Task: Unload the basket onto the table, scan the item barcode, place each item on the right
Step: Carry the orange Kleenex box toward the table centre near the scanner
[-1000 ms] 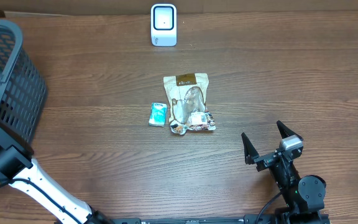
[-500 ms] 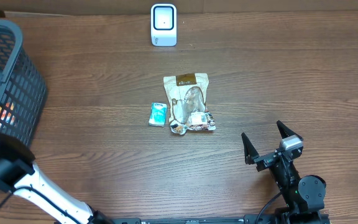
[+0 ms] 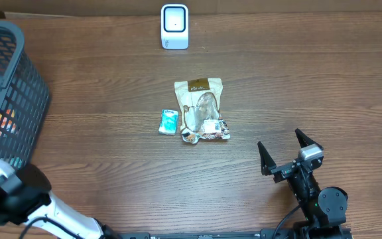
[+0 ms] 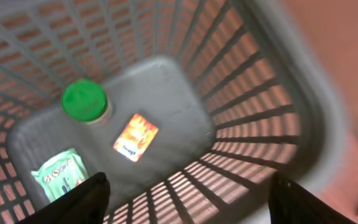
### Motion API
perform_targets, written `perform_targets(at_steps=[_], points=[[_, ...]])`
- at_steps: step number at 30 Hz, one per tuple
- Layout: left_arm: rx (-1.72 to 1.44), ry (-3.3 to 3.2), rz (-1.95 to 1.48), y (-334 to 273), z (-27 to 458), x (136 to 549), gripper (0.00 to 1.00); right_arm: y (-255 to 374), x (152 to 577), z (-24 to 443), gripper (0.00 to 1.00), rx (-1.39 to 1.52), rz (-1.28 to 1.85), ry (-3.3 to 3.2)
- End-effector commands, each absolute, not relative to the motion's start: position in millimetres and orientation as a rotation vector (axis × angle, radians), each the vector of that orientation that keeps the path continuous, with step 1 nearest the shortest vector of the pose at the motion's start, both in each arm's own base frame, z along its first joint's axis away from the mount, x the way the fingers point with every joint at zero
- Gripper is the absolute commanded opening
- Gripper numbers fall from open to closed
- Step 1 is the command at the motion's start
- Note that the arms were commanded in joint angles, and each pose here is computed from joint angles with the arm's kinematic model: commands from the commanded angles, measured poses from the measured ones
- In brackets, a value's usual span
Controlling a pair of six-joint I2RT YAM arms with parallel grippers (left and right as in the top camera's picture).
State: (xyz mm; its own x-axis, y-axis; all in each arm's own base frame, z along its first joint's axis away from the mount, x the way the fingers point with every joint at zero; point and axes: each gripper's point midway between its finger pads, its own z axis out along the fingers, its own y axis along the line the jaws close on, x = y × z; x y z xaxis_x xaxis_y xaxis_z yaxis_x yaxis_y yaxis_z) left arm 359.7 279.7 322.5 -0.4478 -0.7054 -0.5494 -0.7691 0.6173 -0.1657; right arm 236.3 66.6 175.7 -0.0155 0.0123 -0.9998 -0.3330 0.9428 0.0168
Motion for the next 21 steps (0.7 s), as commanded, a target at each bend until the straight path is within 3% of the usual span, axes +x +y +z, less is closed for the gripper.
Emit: perform_targets(at_steps=[1, 10, 15, 21], points=[[-1.161, 2.435, 0.172, 297, 252, 370, 0.7, 66, 236, 174, 1.0, -0.25, 0.276, 1.562], [-0.932, 2.818, 0.162, 306, 121, 369, 0.72, 66, 236, 174, 1.0, -0.25, 0.276, 1.562], [-0.926, 2.857, 0.221, 321, 92, 367, 0.79, 66, 236, 174, 1.0, -0.25, 0.276, 1.562], [-0.94, 2.882, 0.212, 330, 62, 368, 0.78, 66, 236, 174, 1.0, -0.25, 0.276, 1.562]])
